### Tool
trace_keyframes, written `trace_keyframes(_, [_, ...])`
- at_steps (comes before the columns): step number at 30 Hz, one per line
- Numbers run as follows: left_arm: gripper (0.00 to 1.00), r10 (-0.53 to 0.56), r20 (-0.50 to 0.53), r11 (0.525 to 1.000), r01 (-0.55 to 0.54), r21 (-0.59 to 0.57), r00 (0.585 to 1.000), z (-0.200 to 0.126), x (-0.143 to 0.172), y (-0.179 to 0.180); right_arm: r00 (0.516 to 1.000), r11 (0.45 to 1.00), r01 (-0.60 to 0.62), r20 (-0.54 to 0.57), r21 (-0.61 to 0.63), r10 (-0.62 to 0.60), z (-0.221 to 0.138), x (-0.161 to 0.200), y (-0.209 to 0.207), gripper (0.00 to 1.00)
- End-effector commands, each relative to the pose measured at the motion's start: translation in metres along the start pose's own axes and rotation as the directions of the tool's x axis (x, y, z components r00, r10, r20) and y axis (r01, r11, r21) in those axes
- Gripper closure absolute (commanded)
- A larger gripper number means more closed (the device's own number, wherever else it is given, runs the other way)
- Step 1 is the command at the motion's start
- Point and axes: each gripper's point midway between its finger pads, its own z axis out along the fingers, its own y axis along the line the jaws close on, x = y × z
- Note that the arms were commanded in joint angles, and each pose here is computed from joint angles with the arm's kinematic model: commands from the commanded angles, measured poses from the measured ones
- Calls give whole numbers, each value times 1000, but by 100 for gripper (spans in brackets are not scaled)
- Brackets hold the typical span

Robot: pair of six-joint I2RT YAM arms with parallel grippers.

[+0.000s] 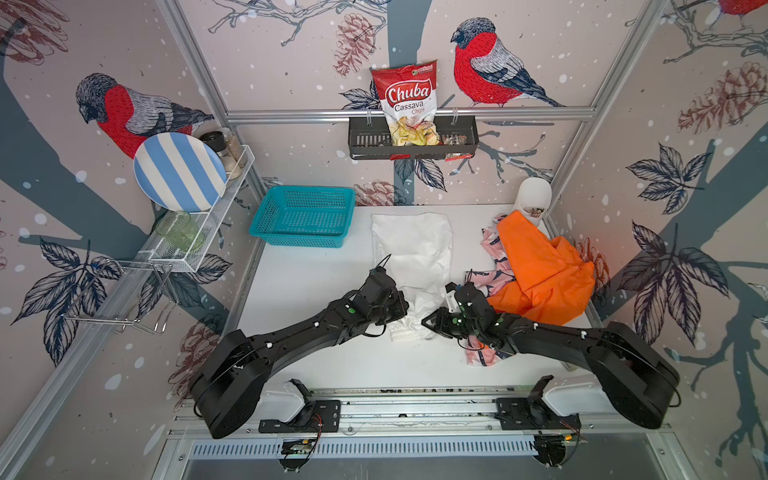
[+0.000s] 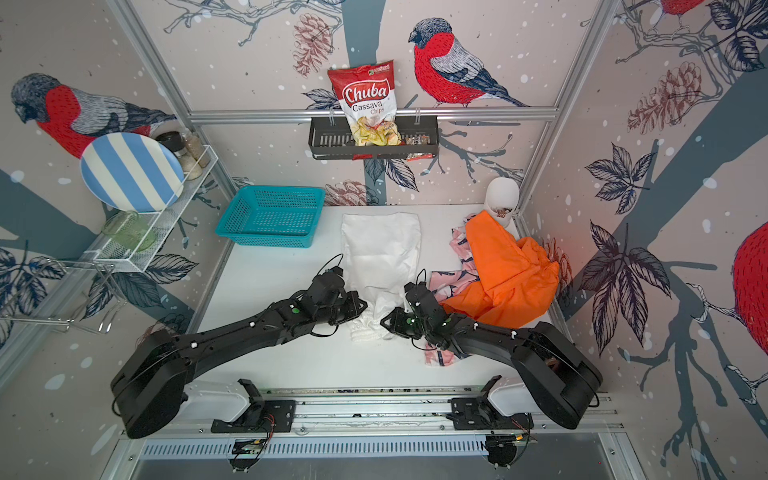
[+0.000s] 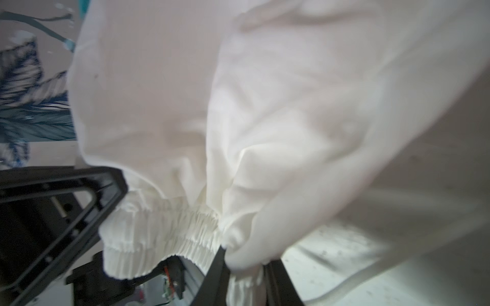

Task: Roll up the shorts
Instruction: Roll the shorts at the center of the board.

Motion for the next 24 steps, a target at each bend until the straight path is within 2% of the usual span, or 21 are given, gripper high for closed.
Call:
trace_keyframes(1, [100,4,24,999,-3,-41,1000,-5,-1,9,995,982,-82,35,-170,89,-8,-7,37,69])
trace_keyframes(2, [100,-6,25,999,7,-45,1000,-4,1,15,993,986,-100,53,-133,108,-9,-6,27,62])
trace_keyframes(4, [100,-34,21,997,35,-64,999,-1,9,28,988,992,-119,90,-45,123,-12,-5,5,56])
trace_keyframes(5, [100,-50,15,996,51,-69,999,1,14,36,987,992,-126,103,2,125,-14,-3,-7,46])
trace_keyframes(8, [100,-97,-7,994,97,-51,995,10,29,52,987,991,-116,120,61,108,-23,0,-19,36])
trace_keyframes(13, [100,-136,-58,989,131,-71,989,23,51,75,988,970,1,147,245,-38,-42,-5,-32,35])
trace_keyframes(18, [100,-132,-45,988,128,-89,990,21,51,82,960,892,214,83,398,-267,-56,-9,-28,34])
trace_keyframes(20, [100,-116,-19,989,114,-93,993,11,42,75,920,857,361,12,368,-392,-51,-2,-11,34])
trace_keyframes(22, [100,-95,18,992,96,-83,995,-1,28,62,865,801,468,-8,374,-502,-50,1,6,32])
trace_keyframes(24, [100,-72,49,994,75,-74,996,-12,15,48,769,702,582,2,411,-639,-49,4,23,28])
